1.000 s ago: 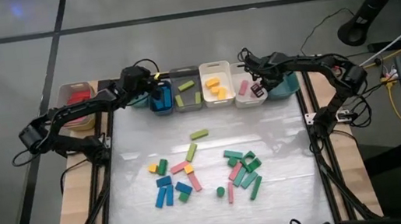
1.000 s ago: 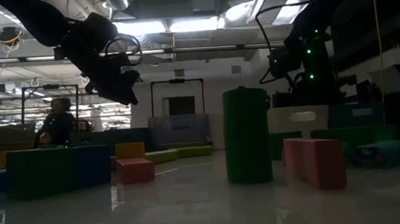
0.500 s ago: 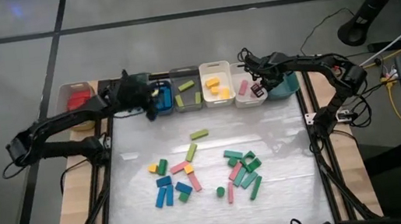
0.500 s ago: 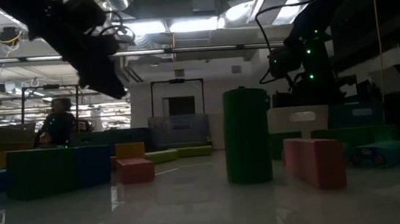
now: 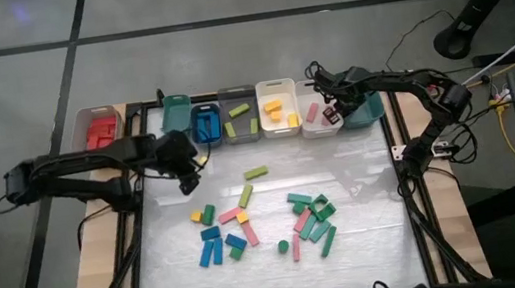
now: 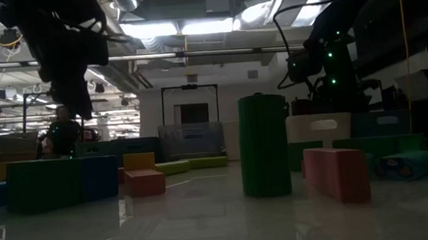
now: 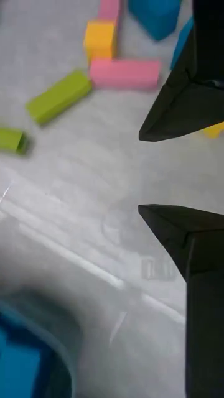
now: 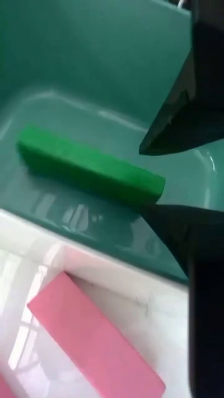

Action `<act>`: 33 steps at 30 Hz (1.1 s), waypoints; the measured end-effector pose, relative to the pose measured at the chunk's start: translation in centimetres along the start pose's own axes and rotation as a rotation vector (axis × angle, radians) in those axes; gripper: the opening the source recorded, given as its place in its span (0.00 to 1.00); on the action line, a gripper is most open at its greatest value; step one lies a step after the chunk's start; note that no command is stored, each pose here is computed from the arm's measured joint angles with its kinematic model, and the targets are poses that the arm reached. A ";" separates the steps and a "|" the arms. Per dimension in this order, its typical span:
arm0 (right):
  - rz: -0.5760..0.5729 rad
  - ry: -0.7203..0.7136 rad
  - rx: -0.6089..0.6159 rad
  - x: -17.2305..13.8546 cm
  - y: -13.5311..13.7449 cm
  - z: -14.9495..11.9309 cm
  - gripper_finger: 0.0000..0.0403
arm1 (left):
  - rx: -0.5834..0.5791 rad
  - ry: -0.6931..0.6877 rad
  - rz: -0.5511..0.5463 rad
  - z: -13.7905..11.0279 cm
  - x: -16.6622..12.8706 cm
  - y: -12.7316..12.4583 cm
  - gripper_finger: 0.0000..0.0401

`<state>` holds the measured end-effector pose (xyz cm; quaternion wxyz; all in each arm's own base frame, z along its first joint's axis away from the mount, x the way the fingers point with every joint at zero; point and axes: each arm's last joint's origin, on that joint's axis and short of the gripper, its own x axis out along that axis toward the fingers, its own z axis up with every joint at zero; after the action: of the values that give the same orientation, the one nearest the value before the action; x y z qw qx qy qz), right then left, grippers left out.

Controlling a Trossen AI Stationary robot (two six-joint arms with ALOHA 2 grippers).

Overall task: Sort blocks
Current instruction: Put the green block into the right green bin

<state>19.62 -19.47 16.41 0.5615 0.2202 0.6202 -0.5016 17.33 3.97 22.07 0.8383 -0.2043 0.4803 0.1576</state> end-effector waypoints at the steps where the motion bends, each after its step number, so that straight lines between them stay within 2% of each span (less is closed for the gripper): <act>1: -0.008 -0.003 0.000 0.0 0.0 0.0 0.38 | -0.007 0.000 -0.012 -0.1 0.0 -0.4 0.41; 5: -0.018 -0.001 -0.001 -0.3 -0.1 0.2 0.43 | -0.083 0.014 -0.053 -0.6 0.0 -1.9 0.41; 10: -0.027 0.052 -0.016 -1.8 -0.5 0.7 0.43 | -0.174 0.042 -0.092 -1.3 0.0 -3.4 0.41; 12: -0.016 0.019 -0.001 -2.7 -0.7 1.4 0.42 | -0.198 0.051 -0.098 -1.6 0.0 -3.9 0.41; 19: 0.004 -0.058 0.019 -5.2 -1.3 3.1 0.42 | -0.210 0.066 -0.122 -1.6 1.6 -5.9 0.41; 26: 0.028 -0.124 -0.024 -7.1 -1.1 3.9 0.42 | -0.202 0.165 -0.064 -2.4 3.9 -7.0 0.41; 33: 0.091 -0.209 -0.112 -9.5 1.4 3.7 0.42 | -0.254 0.212 -0.023 -2.7 5.2 -7.3 0.41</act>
<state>25.12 -19.37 25.13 0.6566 0.1629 0.5749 -0.4603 21.23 -3.38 17.70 0.7519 -0.3296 0.5402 0.1852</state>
